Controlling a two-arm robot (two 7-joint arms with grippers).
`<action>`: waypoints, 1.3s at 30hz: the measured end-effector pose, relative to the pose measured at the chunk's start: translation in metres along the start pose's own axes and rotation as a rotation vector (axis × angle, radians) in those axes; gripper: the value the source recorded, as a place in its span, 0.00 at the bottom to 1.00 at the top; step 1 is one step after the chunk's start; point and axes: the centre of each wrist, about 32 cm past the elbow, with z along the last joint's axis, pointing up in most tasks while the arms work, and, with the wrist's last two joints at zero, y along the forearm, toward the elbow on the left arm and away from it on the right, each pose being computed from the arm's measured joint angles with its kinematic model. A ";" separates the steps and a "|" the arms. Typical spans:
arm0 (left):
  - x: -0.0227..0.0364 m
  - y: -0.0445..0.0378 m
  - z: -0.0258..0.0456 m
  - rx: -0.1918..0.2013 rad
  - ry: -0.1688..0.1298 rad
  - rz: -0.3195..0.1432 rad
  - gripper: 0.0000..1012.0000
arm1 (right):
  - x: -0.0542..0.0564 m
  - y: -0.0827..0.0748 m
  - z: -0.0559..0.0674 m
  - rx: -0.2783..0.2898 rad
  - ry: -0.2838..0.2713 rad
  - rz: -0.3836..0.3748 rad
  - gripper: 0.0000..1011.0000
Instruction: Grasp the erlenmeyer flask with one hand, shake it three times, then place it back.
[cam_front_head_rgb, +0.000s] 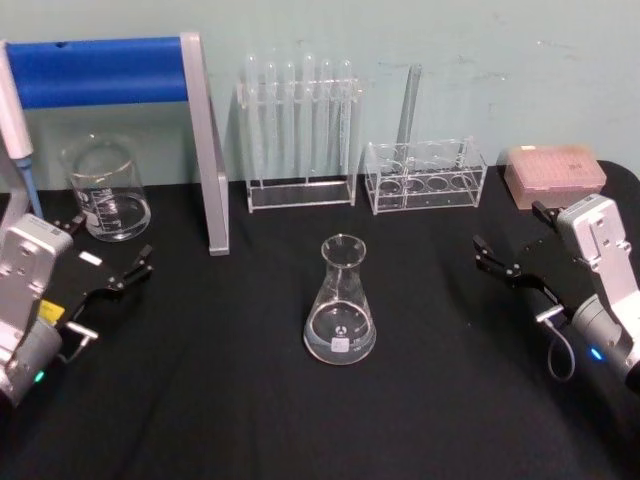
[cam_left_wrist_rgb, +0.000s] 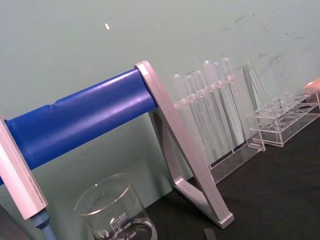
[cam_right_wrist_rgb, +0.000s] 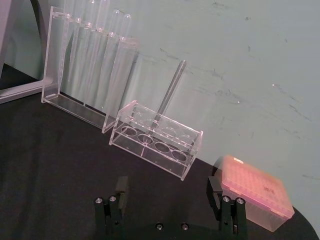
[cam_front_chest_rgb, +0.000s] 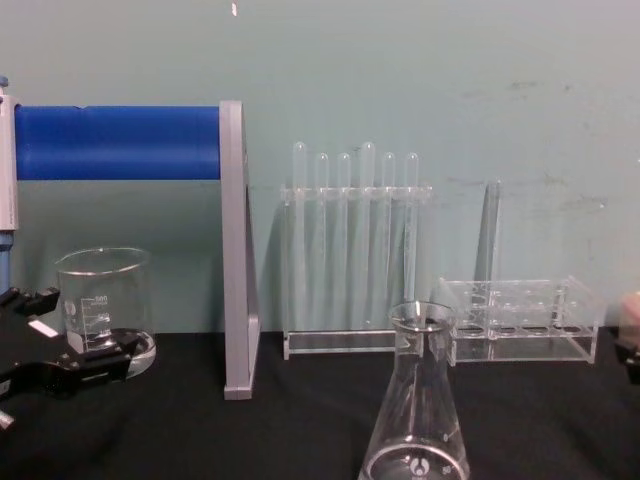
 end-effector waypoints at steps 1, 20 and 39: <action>0.0000 0.0000 0.0000 0.000 0.000 0.000 0.99 | 0.000 0.000 0.000 0.000 0.000 0.000 0.99; 0.0000 0.0000 0.0000 0.000 0.000 0.000 0.99 | -0.004 -0.009 0.005 0.033 0.071 0.067 0.99; 0.0000 0.0000 0.0000 0.000 0.000 0.000 0.99 | -0.035 -0.013 0.017 0.109 0.307 0.400 0.99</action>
